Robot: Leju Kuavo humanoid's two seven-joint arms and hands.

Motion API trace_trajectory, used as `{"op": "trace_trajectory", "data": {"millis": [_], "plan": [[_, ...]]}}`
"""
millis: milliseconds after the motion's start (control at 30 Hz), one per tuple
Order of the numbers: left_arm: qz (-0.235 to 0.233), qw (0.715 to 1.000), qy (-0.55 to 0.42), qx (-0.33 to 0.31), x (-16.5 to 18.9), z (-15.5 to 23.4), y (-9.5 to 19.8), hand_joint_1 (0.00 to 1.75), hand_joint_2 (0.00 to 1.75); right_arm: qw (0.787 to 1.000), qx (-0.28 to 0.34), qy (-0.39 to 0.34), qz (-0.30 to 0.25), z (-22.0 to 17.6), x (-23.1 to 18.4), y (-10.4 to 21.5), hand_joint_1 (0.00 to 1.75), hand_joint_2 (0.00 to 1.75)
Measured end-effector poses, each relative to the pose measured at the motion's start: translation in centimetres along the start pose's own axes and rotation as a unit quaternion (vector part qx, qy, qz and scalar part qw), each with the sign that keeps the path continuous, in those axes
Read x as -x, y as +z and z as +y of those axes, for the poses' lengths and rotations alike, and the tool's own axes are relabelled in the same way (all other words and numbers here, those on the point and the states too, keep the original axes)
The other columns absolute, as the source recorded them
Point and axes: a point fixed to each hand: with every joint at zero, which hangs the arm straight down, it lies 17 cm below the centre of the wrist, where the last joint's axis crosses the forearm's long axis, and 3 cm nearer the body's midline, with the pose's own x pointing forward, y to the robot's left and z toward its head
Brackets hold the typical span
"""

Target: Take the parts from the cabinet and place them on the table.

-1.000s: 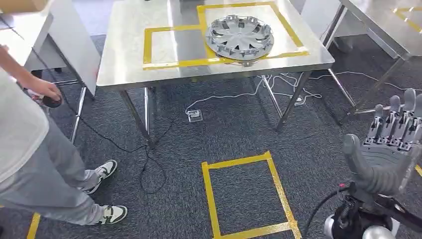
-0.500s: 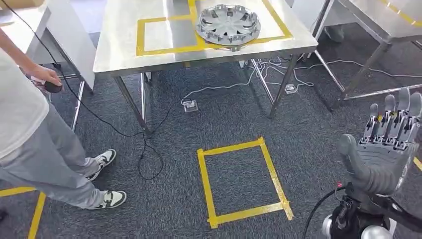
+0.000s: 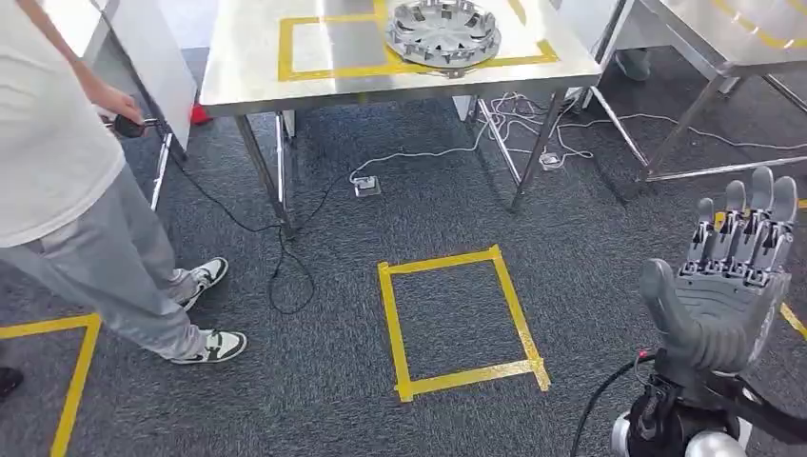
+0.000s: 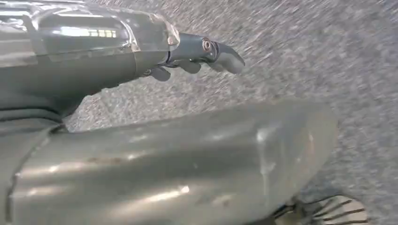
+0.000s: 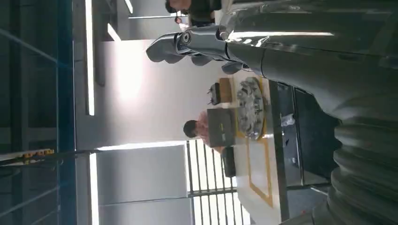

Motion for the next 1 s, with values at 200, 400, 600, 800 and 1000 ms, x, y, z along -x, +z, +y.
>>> {"op": "trace_trajectory", "data": {"millis": [200, 400, 600, 800, 1000], "plan": [[-0.006, 1.000, 0.004, 0.001, -0.3, -0.1, 0.0, 0.00, 0.00, 1.000, 0.006, 0.021, 0.018, -0.2, 0.7, -0.3, 0.00, 1.75], [-0.014, 1.000, 0.007, 0.004, -0.8, -0.5, 0.1, 0.00, 0.00, 0.997, 0.000, 0.077, 0.015, -0.1, 0.8, -1.3, 0.00, 1.75], [-0.012, 1.000, 0.008, 0.005, -0.5, -0.6, 0.2, 0.00, 0.00, 0.996, -0.005, 0.082, 0.022, 0.2, 1.4, -1.1, 0.00, 1.75], [-0.012, 1.000, 0.008, 0.004, -0.5, -0.5, 0.2, 0.00, 0.00, 0.994, -0.010, 0.107, 0.019, 0.4, 1.4, -1.0, 0.00, 0.00], [-0.014, 1.000, 0.009, 0.004, -0.6, -0.5, 0.2, 0.00, 0.00, 0.990, -0.009, 0.139, 0.007, 0.4, 1.0, -1.2, 0.00, 0.00]]}}
